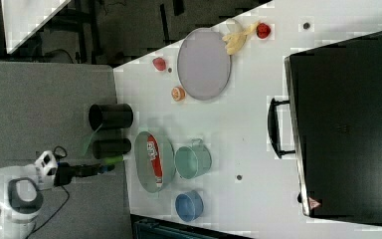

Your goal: Pick ketchup from strainer and place it on the table

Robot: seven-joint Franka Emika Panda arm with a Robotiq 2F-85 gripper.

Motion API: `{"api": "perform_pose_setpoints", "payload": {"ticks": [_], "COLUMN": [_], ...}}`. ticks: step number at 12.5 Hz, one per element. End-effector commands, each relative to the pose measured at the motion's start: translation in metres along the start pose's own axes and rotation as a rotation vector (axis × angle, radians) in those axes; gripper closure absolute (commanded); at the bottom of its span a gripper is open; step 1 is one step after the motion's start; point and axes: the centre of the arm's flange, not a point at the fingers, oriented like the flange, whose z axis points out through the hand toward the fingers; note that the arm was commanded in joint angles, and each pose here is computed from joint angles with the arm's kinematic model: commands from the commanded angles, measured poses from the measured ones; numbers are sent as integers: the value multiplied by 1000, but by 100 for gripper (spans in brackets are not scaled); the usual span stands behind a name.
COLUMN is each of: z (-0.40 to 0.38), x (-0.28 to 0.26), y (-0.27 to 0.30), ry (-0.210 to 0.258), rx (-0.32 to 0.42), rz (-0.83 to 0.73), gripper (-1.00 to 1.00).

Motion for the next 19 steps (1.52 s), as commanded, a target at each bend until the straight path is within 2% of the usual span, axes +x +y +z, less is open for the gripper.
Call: {"api": "perform_pose_setpoints", "payload": {"ticks": [1, 5, 8, 11, 16, 17, 19], "z": [57, 115, 149, 181, 220, 227, 240], "x": [1, -5, -7, -9, 1, 4, 10], "y": [9, 11, 6, 7, 11, 11, 5], "ry": [-3, 10, -18, -60, -56, -61, -67], "rx": [32, 83, 113, 112, 115, 111, 119], "rz": [42, 18, 50, 66, 33, 34, 34], "gripper": [-100, -100, -100, -100, -100, -91, -40]}}
